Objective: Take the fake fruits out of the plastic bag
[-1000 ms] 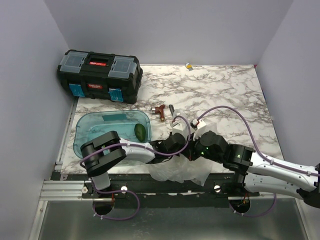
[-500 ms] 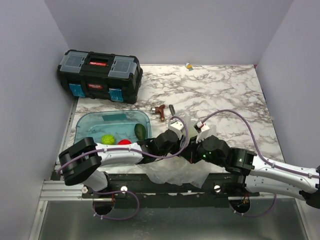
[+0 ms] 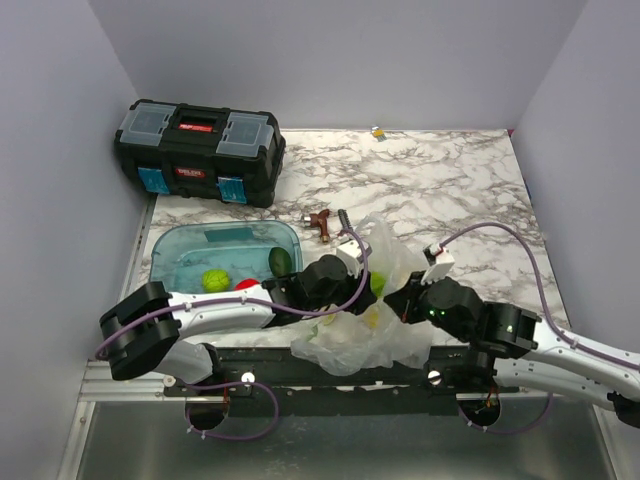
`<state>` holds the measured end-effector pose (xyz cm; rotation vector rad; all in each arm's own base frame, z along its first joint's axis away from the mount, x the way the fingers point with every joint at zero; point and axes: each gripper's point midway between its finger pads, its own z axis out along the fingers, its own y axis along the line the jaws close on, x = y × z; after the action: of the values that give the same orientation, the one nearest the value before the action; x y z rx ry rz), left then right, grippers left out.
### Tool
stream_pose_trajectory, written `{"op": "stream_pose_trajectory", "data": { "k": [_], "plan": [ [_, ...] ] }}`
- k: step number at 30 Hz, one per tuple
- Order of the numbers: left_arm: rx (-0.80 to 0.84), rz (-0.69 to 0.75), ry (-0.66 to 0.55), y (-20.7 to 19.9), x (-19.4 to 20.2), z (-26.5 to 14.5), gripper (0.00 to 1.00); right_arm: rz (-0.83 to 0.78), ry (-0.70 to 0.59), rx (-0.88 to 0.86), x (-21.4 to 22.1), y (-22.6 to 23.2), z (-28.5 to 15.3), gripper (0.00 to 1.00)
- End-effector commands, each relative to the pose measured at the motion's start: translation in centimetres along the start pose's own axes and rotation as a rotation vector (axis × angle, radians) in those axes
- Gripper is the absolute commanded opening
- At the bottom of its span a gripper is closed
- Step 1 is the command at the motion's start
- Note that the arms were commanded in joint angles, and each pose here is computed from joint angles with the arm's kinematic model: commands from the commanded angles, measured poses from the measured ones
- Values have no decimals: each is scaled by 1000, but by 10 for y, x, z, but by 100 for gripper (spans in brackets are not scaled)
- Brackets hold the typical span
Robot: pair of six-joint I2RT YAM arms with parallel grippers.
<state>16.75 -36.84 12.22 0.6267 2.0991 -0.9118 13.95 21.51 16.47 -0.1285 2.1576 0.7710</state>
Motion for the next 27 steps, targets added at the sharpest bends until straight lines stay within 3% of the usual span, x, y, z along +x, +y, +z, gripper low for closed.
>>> {"op": "stream_pose_trajectory", "data": {
  "k": [1, 12, 17, 20, 27],
  "plan": [
    [-12, -9, 62, 12, 17, -1, 17, 76, -116, 142, -26, -29, -18, 1],
    [106, -1, -47, -20, -38, -49, 9, 81, -54, 272, -10, -45, -7, 1],
    [73, -30, -112, -4, -56, -83, 7, 77, -42, 279, -7, -45, -5, 1],
    [-12, -67, -135, 22, -60, -100, 1, 80, -51, 275, -8, -46, -6, 1],
    [-509, -204, -207, 128, -54, -152, 0, 92, -58, 246, -9, -43, -8, 1]
  ]
}}
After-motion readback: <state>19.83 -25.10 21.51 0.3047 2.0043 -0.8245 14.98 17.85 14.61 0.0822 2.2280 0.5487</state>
